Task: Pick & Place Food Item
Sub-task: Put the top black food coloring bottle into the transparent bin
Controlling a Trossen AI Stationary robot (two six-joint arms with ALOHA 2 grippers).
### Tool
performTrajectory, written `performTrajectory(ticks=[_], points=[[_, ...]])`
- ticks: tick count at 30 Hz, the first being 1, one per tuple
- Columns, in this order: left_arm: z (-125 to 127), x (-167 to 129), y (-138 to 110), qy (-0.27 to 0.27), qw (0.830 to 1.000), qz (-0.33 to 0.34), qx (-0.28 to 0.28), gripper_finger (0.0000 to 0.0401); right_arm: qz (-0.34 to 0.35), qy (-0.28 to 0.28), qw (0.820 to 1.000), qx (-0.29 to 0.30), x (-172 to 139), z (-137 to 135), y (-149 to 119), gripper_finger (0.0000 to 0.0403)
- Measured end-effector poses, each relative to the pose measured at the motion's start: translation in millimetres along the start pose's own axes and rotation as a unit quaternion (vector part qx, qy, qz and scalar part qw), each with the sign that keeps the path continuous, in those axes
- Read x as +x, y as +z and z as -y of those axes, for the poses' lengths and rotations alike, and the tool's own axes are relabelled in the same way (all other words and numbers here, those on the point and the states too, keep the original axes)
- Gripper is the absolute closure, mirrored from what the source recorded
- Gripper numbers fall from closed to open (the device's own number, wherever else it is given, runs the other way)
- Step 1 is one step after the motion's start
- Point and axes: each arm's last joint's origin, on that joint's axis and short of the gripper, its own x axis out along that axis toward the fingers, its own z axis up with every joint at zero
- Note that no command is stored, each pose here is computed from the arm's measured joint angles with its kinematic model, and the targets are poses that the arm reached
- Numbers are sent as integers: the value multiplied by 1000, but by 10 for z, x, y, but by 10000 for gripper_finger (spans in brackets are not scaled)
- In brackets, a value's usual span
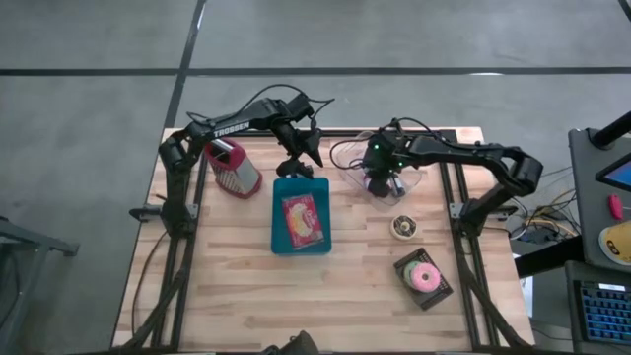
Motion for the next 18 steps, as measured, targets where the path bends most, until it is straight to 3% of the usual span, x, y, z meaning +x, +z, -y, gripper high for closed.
performTrajectory(ticks=[18], points=[[-1,0,-1,1,1000,-2,0,126,-17,5,1000,-4,61,19,-16,312]])
